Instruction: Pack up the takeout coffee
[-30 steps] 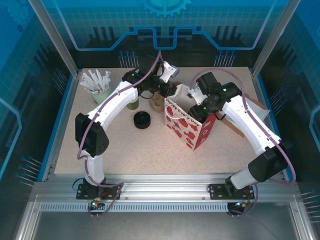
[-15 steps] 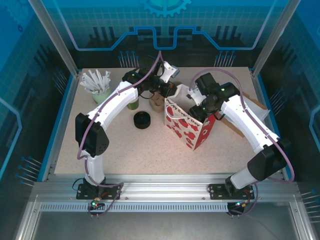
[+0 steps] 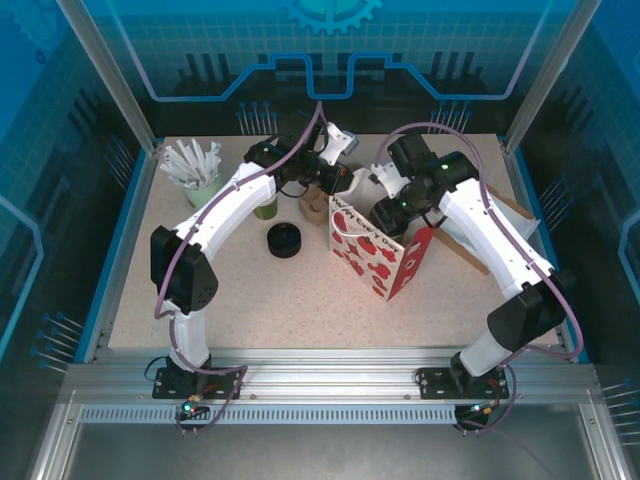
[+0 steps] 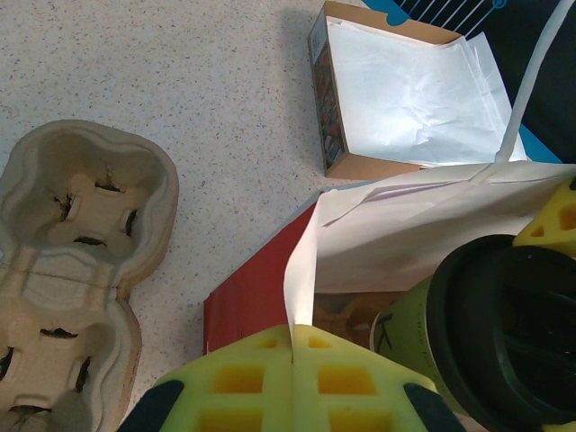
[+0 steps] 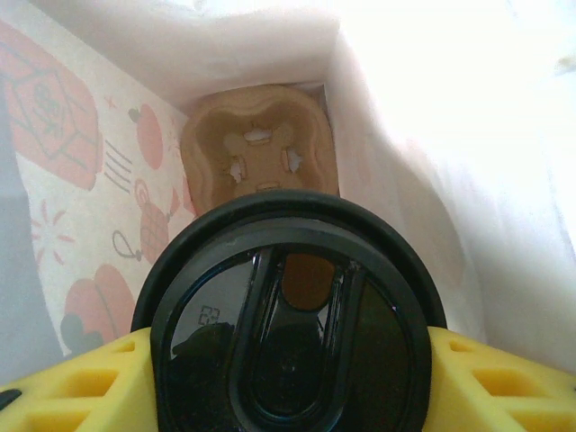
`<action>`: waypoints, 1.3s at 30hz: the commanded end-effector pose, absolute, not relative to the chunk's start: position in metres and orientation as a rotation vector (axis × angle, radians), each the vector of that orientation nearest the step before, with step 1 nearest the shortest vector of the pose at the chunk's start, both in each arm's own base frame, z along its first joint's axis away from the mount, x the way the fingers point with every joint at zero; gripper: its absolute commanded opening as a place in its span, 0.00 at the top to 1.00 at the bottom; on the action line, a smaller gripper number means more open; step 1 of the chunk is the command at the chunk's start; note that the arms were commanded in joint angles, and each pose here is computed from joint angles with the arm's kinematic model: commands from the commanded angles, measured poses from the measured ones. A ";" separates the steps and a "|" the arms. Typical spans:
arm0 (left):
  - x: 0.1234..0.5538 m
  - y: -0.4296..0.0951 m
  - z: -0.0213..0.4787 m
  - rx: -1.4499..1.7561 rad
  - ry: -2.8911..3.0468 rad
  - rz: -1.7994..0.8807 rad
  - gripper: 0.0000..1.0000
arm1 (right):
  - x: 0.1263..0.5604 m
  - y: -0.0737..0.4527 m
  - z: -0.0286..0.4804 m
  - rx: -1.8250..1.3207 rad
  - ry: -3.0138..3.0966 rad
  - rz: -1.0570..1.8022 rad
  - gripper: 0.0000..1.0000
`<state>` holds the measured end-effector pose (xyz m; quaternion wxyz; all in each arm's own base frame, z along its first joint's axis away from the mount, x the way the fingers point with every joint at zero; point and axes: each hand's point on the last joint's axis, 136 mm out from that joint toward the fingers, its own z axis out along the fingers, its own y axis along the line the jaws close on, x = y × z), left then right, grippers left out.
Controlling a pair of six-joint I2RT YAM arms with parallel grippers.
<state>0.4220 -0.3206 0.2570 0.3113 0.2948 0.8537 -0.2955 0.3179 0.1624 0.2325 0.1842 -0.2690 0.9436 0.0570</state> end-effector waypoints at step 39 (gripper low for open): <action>0.417 -0.307 0.237 0.782 2.336 -0.740 1.00 | 0.290 0.142 0.184 -0.759 2.803 0.136 0.65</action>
